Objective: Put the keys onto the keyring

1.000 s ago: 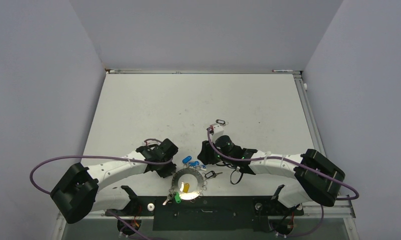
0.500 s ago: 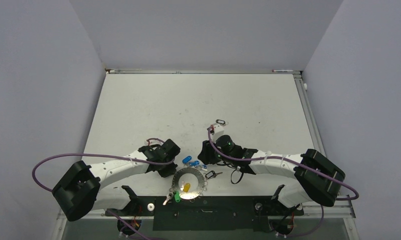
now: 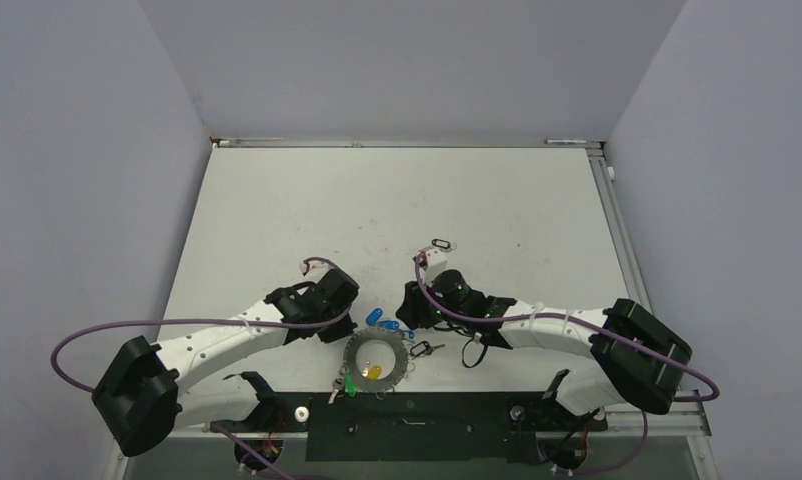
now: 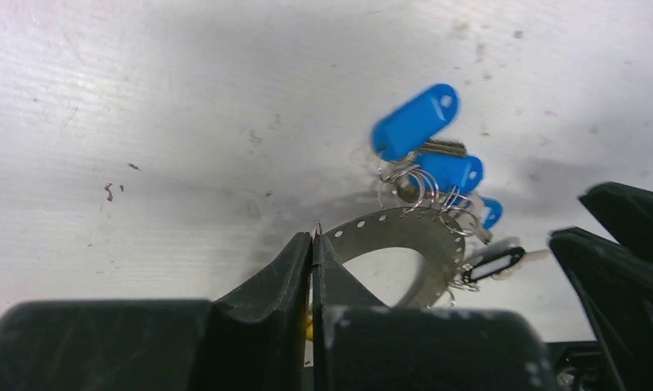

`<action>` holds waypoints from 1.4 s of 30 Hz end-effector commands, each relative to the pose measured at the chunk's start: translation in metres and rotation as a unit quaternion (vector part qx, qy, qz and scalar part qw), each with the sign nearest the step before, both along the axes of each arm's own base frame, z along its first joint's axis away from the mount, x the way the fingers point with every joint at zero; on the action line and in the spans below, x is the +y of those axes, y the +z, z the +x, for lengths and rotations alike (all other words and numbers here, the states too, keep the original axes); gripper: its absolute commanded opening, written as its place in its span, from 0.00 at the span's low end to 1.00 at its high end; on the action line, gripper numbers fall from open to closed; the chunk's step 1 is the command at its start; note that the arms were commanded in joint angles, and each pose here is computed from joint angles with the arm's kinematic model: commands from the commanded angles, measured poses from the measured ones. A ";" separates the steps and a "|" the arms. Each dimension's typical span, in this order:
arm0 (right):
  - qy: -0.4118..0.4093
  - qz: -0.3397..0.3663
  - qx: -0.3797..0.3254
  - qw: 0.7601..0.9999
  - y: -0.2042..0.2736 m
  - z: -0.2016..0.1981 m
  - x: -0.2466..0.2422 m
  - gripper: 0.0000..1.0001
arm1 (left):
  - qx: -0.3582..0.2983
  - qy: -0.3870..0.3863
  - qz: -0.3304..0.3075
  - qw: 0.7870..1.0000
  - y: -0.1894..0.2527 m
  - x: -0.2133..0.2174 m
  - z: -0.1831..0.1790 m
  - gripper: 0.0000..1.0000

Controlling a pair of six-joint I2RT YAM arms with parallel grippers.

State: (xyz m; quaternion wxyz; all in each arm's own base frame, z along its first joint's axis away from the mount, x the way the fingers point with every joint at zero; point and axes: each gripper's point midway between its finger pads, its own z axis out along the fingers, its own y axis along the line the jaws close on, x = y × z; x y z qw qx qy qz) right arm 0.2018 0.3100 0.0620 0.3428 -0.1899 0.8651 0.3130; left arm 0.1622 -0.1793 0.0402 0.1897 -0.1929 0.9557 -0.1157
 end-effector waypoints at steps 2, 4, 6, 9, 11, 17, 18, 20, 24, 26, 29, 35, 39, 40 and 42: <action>0.009 0.025 -0.049 0.998 0.027 0.008 0.002 0.39 | -0.061 -0.065 0.001 0.996 0.044 -0.010 0.018 0.00; 0.010 0.025 -0.060 0.998 0.031 0.010 0.002 0.39 | -0.069 -0.078 0.003 0.995 0.048 -0.010 0.020 0.00; 0.008 0.025 -0.066 0.997 0.034 0.012 0.000 0.39 | -0.078 -0.089 0.004 0.993 0.051 -0.011 0.022 0.00; 0.008 0.026 -0.074 0.997 0.039 0.013 -0.001 0.39 | -0.104 -0.119 -0.005 0.987 0.065 -0.021 0.026 0.00; 0.008 0.030 -0.083 0.996 0.045 0.013 -0.002 0.39 | -0.126 -0.138 -0.007 0.982 0.077 -0.026 0.029 0.00; 0.022 0.046 -0.126 0.991 0.068 0.013 -0.004 0.40 | -0.180 -0.190 -0.001 0.965 0.113 -0.033 0.039 0.00; 0.028 0.049 -0.135 0.989 0.072 0.012 -0.005 0.40 | -0.187 -0.199 -0.002 0.962 0.120 -0.035 0.040 0.00; 0.048 0.058 -0.157 0.985 0.082 0.009 -0.004 0.41 | -0.204 -0.227 -0.008 0.952 0.134 -0.040 0.040 0.00; 0.100 0.089 -0.224 0.966 0.106 -0.004 -0.006 0.45 | -0.231 -0.281 -0.013 0.931 0.158 -0.047 0.037 0.00; 0.126 0.113 -0.263 0.950 0.121 -0.014 -0.007 0.47 | -0.237 -0.303 -0.010 0.923 0.168 -0.048 0.035 0.00; 0.156 0.141 -0.309 0.927 0.142 -0.027 -0.011 0.50 | -0.243 -0.341 -0.013 0.908 0.182 -0.052 0.030 0.00; 0.211 0.176 -0.336 0.901 0.173 -0.047 -0.005 0.58 | -0.247 -0.407 -0.013 0.879 0.208 -0.055 0.019 0.00; 0.274 0.200 -0.331 0.881 0.182 -0.065 0.007 0.65 | -0.234 -0.456 -0.015 0.858 0.216 -0.059 0.008 0.00; 0.284 0.204 -0.329 0.877 0.185 -0.068 0.009 0.66 | -0.230 -0.466 -0.010 0.854 0.216 -0.059 0.006 0.00; 0.299 0.218 -0.325 0.871 0.191 -0.072 0.014 0.70 | -0.223 -0.481 0.001 0.848 0.216 -0.059 0.004 0.00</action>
